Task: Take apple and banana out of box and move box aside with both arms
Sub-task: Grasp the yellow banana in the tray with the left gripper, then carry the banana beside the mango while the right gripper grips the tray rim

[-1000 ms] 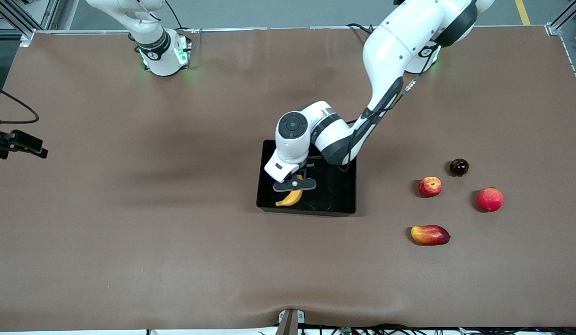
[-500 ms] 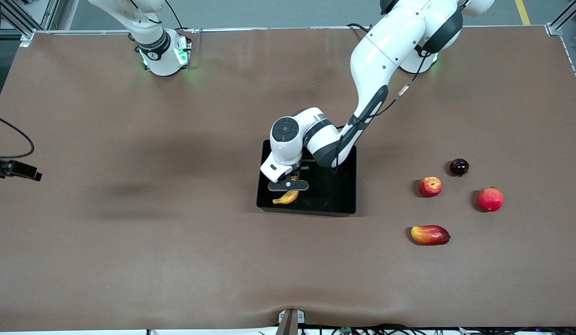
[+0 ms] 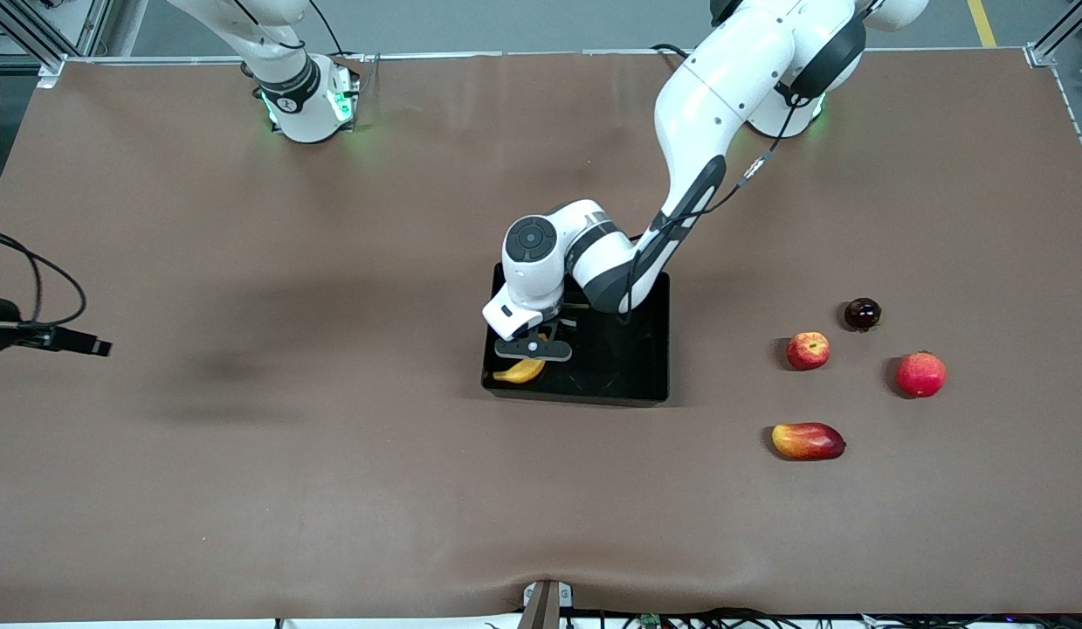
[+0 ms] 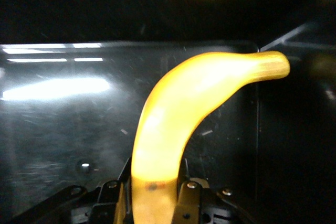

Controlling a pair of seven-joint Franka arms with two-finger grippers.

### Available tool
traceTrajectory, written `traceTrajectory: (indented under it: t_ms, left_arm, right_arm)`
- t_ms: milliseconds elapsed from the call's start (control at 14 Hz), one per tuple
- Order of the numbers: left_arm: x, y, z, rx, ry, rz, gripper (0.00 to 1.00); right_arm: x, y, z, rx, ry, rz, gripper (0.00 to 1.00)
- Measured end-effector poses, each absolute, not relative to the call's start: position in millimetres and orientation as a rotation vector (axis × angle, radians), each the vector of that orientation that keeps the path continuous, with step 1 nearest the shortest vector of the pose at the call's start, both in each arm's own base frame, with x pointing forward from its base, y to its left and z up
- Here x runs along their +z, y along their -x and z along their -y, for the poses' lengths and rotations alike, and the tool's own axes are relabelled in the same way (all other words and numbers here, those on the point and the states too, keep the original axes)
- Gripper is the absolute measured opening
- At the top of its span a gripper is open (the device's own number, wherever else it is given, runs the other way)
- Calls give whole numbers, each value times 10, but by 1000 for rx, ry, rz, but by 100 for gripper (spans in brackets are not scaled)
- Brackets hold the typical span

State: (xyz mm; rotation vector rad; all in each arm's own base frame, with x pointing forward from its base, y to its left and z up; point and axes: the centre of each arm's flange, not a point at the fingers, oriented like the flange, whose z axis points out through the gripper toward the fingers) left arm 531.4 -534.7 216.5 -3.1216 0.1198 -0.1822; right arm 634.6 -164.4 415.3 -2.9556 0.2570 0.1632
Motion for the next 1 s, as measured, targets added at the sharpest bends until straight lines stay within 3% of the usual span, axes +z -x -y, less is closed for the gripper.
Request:
traceTrajectory:
  t_ms: [286, 571, 1000]
  left_arm:
    - [3134, -5530, 5108, -253, 3094, -73, 34]
    - [3719, -5763, 4665, -272, 3058, -24, 34]
    - [4145, -6568, 2422, -141, 3020, 149, 34]
  right_arm:
    - [4078, -6454, 775, 261, 2926, -171, 100]
    - [4085, -6498, -345, 302, 2936, -146, 100]
    - [3820, -6352, -1988, 286, 2986, -140, 100]
